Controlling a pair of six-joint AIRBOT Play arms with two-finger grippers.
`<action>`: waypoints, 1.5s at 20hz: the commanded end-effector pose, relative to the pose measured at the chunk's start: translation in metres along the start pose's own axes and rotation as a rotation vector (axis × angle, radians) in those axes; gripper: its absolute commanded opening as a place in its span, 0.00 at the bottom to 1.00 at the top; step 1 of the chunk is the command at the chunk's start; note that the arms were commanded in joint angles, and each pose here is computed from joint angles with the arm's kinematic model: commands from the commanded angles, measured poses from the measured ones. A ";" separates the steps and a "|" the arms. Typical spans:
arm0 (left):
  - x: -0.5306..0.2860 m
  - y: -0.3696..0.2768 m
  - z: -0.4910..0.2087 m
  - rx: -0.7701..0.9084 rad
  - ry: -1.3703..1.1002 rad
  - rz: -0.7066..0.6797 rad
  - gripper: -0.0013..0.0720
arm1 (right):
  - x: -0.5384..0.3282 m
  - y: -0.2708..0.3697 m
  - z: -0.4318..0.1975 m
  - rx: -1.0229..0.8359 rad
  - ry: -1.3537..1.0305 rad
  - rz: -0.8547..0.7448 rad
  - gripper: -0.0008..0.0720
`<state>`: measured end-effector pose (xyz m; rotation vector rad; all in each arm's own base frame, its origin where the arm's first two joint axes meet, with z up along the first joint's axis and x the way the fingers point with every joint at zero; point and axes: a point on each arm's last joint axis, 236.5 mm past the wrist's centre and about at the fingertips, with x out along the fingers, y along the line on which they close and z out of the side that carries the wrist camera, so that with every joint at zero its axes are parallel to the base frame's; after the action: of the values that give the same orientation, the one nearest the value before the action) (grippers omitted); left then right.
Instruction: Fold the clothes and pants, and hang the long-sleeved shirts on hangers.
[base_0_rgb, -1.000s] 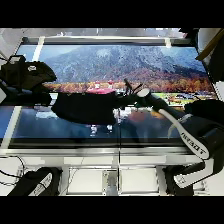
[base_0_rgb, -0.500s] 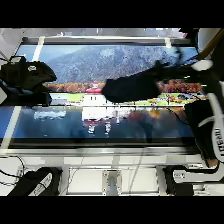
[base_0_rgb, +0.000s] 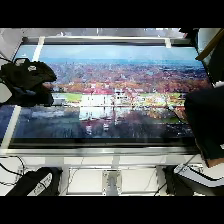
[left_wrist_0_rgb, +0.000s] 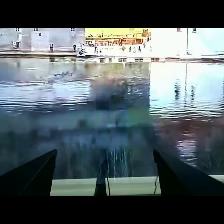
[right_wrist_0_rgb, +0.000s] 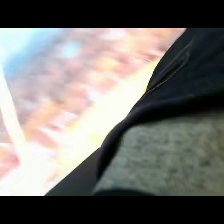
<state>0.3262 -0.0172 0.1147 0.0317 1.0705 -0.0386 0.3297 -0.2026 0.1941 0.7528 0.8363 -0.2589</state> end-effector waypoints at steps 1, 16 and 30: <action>0.008 0.000 -0.001 -0.009 0.022 0.000 0.97 | -0.045 -0.092 -0.052 0.137 0.159 -0.240 0.02; 0.009 0.000 -0.004 -0.031 0.037 0.001 0.97 | -0.115 -0.120 -0.044 0.234 0.074 -0.518 0.80; 0.010 0.000 -0.006 -0.031 0.047 0.002 0.97 | -0.062 0.215 -0.147 -0.729 0.227 0.264 0.08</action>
<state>0.3255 -0.0172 0.1035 0.0047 1.1170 -0.0203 0.3115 0.0222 0.3045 0.3595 0.8744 0.3447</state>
